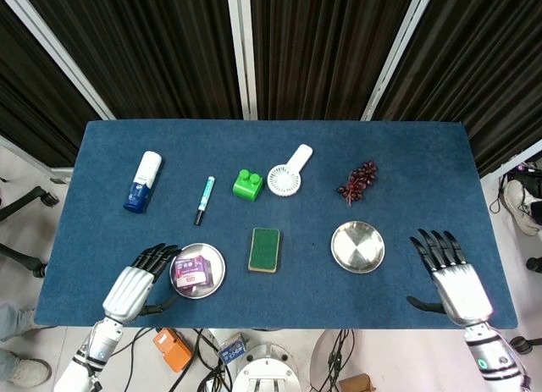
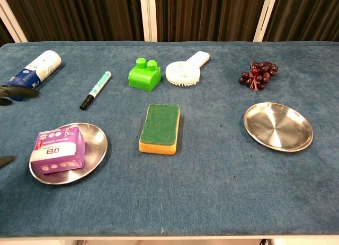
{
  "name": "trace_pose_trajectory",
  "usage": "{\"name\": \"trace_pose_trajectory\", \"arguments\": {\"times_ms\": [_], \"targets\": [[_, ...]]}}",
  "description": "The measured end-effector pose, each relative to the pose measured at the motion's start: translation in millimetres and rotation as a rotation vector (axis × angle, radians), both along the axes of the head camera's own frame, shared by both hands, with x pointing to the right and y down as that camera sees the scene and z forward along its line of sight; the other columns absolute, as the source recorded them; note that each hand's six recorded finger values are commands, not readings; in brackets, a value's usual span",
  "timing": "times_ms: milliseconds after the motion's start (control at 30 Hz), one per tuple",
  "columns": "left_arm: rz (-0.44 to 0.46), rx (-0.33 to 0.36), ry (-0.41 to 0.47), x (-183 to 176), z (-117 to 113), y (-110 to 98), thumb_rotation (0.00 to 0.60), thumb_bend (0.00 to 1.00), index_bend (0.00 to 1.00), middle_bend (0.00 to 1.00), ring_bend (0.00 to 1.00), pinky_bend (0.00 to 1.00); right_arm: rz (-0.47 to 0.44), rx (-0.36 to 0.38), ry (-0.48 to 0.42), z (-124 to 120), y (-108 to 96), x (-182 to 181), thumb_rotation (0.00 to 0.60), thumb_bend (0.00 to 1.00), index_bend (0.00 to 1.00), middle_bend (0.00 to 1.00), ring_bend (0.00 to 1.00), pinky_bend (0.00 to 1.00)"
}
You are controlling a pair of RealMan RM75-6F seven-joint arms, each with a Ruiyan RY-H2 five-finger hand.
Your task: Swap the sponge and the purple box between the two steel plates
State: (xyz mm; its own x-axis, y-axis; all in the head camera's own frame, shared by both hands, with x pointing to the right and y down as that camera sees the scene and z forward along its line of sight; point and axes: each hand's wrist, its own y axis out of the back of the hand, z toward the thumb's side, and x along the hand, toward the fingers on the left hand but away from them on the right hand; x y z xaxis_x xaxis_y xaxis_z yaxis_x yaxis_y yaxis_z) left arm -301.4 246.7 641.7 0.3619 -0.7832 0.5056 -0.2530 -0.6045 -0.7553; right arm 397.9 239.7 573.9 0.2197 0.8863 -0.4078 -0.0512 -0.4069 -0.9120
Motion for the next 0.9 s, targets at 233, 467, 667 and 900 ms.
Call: {"name": "trace_pose_trajectory", "arguments": {"times_ms": [233, 467, 667, 900], "targets": [[0.022, -0.055, -0.121, 26, 28, -4, 0.600, 0.19, 0.13, 0.11, 0.10, 0.15, 0.015, 0.020, 0.007, -21, 18, 31, 0.448, 0.15, 0.00, 0.00, 0.00, 0.00], [0.008, -0.085, -0.176, 41, 47, -5, 0.600, 0.23, 0.27, 0.28, 0.26, 0.21, 0.012, 0.001, -0.005, -20, 16, 30, 0.449, 0.15, 0.00, 0.00, 0.00, 0.00], [-0.023, -0.022, -0.171, 49, 44, -14, 0.600, 0.36, 0.47, 0.49, 0.46, 0.34, 0.018, -0.007, 0.002, -19, 15, 31, 0.449, 0.15, 0.00, 0.00, 0.00, 0.00], [-0.005, 0.067, -0.073, 76, 22, -22, 0.600, 0.38, 0.52, 0.54, 0.50, 0.38, 0.024, -0.019, 0.006, -16, 14, 32, 0.451, 0.15, 0.00, 0.00, 0.00, 0.00]]}}
